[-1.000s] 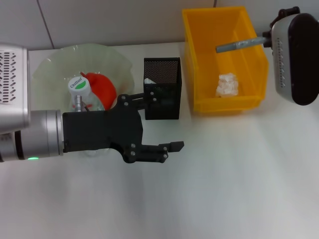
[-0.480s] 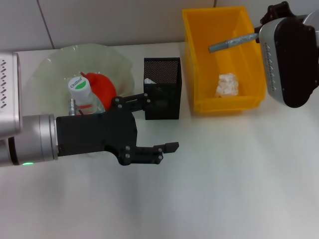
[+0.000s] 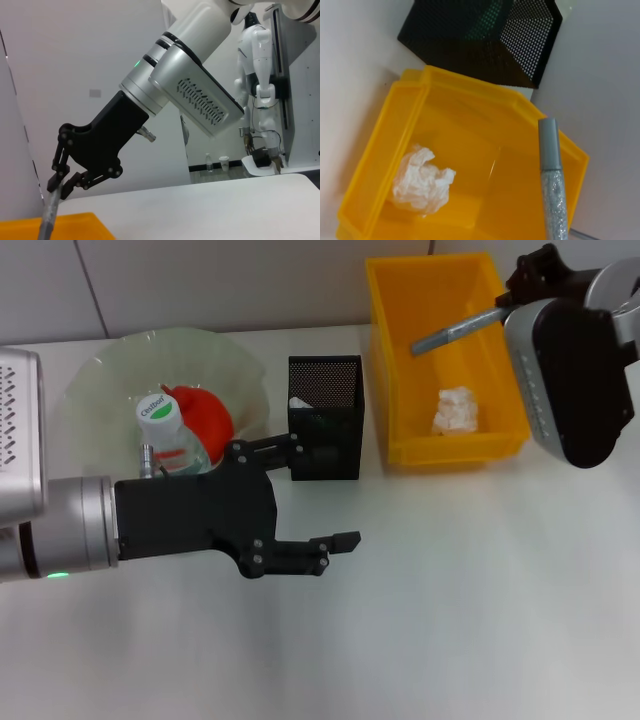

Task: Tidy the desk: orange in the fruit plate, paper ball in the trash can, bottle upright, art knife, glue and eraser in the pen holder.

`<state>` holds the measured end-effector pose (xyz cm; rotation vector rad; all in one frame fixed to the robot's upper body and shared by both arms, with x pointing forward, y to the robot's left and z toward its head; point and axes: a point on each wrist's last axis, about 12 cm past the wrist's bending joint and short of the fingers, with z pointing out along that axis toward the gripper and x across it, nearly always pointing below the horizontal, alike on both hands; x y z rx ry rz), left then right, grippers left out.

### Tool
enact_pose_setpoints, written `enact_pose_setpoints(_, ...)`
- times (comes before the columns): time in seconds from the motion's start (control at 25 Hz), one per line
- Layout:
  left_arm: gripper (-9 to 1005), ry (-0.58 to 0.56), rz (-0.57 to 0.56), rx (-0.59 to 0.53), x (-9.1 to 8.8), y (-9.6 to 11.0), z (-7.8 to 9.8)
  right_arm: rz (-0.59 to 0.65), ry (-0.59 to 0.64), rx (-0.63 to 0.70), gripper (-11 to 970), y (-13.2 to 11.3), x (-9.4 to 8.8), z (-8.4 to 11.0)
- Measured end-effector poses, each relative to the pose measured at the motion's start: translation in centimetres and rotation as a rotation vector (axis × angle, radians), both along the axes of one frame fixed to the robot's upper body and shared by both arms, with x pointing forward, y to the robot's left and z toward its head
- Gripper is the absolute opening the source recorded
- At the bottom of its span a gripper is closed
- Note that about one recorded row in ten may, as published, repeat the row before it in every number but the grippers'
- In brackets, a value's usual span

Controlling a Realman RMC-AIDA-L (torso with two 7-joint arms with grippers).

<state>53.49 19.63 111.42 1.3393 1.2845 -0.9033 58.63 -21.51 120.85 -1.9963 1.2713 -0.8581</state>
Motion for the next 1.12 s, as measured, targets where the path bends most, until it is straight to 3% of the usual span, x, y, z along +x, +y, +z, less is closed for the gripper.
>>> enact_pose_setpoints(0.56, 812, -0.018, 0.023, -0.037, -0.8, 0.6, -0.7, 0.100, -0.019, -0.106, 130, 0.8, 0.1, 0.0)
enact_pose_setpoints(0.76, 813, -0.012, 0.037, -0.073, -1.8, 0.7, -2.0, 0.142, -0.031, -0.158, 130, 0.7, 0.0, -0.1)
enact_pose_setpoints(1.12, 812, -0.039, 0.039, -0.087, -1.7, 0.6, -2.1, 0.181, -0.061, -0.218, 129, 0.5, 0.2, 0.4)
